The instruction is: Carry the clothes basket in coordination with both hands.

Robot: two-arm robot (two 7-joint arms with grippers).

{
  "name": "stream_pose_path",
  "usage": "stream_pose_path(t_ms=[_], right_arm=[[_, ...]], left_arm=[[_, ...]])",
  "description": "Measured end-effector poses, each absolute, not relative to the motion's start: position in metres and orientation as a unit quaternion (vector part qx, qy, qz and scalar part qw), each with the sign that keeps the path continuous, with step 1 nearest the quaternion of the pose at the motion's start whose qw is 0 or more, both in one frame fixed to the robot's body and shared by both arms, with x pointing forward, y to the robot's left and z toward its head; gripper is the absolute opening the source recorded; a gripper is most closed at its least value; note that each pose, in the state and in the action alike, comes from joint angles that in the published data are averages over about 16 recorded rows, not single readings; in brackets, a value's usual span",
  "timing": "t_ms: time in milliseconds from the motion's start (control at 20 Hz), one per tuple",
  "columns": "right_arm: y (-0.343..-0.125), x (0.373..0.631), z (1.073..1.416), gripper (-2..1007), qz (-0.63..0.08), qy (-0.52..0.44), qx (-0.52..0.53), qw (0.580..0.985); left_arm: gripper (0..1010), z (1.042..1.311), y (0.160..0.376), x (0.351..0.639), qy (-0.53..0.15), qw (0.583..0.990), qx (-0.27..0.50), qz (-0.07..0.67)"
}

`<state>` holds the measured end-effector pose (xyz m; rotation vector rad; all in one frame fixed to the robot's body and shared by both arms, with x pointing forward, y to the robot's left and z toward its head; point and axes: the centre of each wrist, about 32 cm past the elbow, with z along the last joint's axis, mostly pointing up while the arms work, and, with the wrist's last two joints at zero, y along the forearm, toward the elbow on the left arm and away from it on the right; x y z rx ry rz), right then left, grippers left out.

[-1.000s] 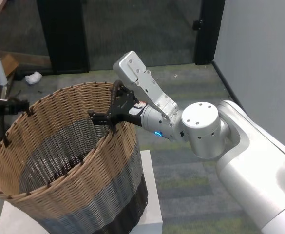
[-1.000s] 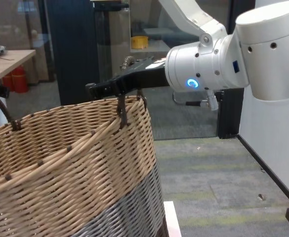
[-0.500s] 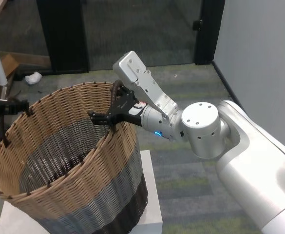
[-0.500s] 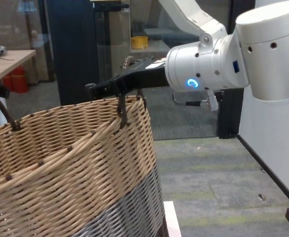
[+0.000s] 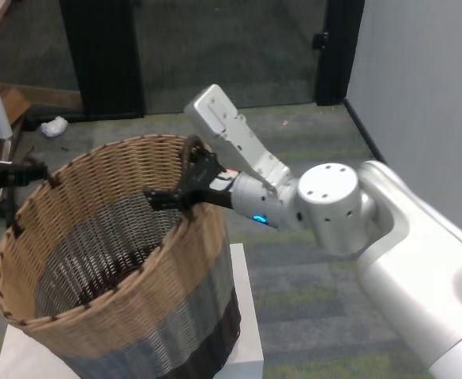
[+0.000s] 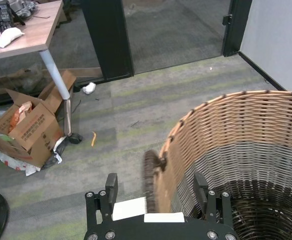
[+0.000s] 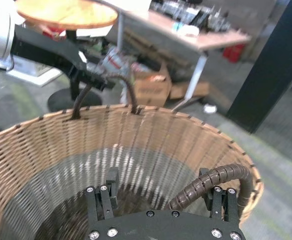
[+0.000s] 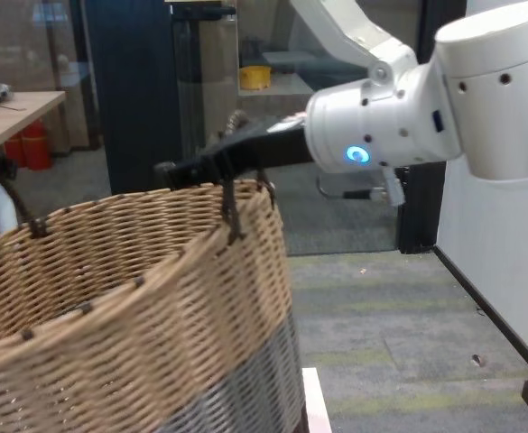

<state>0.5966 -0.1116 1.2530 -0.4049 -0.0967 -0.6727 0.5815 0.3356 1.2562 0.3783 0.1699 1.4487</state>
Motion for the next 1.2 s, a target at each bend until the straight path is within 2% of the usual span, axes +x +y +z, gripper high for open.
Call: stream_pose_path(t_ms=[550,1200], right_arm=[[-0.139,0.606,1.256,1005,-0.296,-0.004,-0.26,0.919],[-0.166,0.617,1.274,1005,-0.32,0.011,-0.272,0.907]], left_arm=[[1002,1.256,0.336,0.581,0.077,0.729,0.172,0.658],[1002,1.256,0.336,0.581,0.077,0.729,0.172,0.658]])
